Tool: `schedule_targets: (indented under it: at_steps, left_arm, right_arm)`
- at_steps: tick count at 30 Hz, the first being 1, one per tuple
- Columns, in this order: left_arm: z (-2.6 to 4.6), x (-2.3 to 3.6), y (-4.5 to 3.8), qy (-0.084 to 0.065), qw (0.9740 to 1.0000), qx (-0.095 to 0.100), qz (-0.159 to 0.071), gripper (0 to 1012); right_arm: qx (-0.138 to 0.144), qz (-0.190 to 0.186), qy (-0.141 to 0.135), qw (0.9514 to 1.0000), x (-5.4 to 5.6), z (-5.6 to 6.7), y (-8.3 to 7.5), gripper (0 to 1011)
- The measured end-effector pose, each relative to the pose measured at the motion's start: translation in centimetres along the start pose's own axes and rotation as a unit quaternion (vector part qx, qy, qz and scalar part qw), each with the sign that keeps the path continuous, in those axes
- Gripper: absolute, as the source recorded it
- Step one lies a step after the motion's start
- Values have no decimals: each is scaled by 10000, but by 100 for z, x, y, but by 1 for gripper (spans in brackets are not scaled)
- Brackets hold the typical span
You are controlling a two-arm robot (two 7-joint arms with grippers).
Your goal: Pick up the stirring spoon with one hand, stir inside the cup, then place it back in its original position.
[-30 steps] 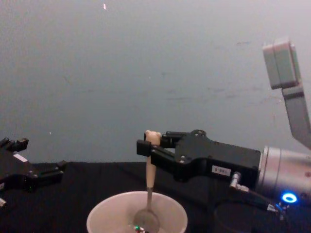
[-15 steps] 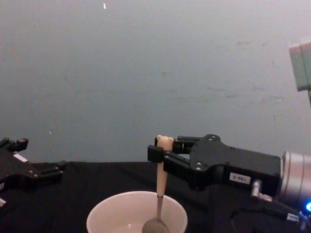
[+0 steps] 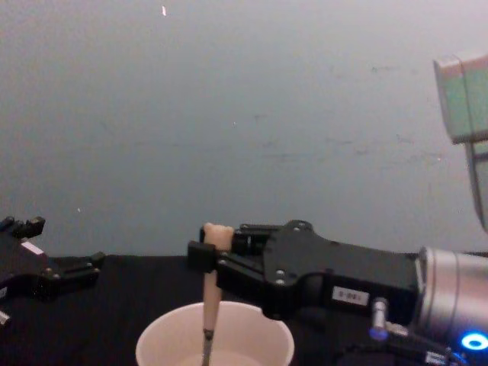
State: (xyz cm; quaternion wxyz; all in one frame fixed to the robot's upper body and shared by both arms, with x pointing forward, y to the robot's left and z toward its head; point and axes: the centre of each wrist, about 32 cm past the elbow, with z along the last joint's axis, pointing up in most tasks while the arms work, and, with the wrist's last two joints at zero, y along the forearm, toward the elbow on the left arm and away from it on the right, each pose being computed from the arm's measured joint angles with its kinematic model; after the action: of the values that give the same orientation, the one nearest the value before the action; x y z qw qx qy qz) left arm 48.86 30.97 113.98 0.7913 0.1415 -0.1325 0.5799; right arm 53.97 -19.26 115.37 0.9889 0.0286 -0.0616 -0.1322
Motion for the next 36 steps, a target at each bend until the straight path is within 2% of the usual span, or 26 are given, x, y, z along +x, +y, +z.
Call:
schedule_targets:
  at_steps: [4, 9, 13, 24, 36]
  left_arm:
    - [0, 0, 0, 0, 10000, 0, 0, 1001]
    - [0, 0, 0, 0, 10000, 0, 0, 1001]
    - [0, 0, 0, 0, 10000, 0, 0, 1001]
    - [0, 0, 0, 0, 10000, 0, 0, 1002]
    - [0, 0, 0, 0, 10000, 0, 0, 1001]
  right_arm:
    - [28, -1, -24, 10000, 31, -7, 85, 213]
    - [15, -114, -129, 9999, 126, -17, 194, 212]
    - [-39, -242, -205, 9995, 192, -31, 222, 212]
    - [-112, -603, -281, 9977, 309, -39, 136, 212]
    - [-136, -680, -274, 9972, 298, -41, 52, 213]
